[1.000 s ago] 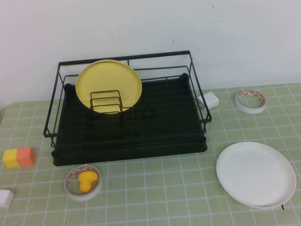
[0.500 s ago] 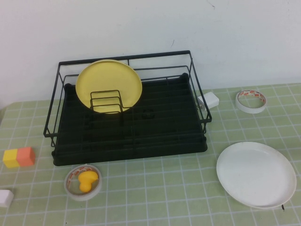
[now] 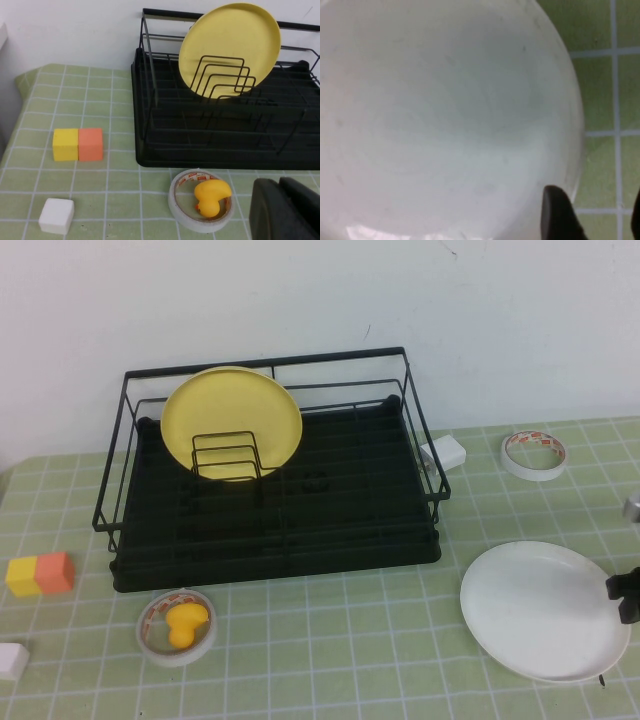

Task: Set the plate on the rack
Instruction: Pick up the plate from the table, then hand over the plate, then place the plate on the rack

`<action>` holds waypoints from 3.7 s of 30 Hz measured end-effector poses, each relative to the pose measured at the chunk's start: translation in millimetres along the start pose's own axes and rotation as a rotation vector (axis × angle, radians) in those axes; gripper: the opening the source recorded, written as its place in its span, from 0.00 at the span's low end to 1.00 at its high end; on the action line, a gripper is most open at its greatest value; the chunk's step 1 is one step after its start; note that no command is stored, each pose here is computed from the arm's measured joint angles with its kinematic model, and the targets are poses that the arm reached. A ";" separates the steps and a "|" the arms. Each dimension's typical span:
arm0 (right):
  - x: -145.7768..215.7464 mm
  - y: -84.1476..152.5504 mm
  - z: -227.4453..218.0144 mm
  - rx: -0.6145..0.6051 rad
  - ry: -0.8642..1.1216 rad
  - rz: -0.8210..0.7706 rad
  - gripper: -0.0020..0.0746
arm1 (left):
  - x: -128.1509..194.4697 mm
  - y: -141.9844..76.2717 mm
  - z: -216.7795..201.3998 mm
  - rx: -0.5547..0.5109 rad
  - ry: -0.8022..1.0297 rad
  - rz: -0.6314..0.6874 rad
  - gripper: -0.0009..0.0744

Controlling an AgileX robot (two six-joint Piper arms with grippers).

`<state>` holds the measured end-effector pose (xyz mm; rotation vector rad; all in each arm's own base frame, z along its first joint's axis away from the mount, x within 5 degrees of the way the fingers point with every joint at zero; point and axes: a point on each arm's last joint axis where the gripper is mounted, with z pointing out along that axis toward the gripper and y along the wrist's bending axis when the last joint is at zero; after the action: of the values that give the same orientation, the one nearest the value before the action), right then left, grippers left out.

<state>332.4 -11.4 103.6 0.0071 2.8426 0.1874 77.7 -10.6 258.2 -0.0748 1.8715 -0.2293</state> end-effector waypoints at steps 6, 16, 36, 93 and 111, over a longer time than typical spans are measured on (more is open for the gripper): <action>-3.6 2.4 25.3 -0.011 0.043 -0.041 0.42 | -0.1 -0.1 0.0 0.001 -0.002 -0.002 0.01; -5.8 20.6 37.9 -0.025 0.040 -0.129 0.12 | -0.6 -0.8 0.0 0.009 -0.006 -0.023 0.01; -2.9 113.8 -114.0 -0.208 -0.168 -0.429 0.04 | -3.7 -51.9 -15.9 0.594 0.183 -0.709 0.24; 104.7 214.1 -343.5 -0.469 -0.953 -1.475 0.04 | -144.6 -48.0 104.5 0.299 -0.193 0.948 0.15; 104.3 186.2 -319.0 -0.229 -0.570 -1.357 0.02 | -88.2 -25.7 301.4 0.424 -0.060 1.337 0.15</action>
<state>138.0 135.0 400.4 -1.5304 1.7237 0.1517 389.3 -57.2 258.0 1.3831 1.4218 0.3101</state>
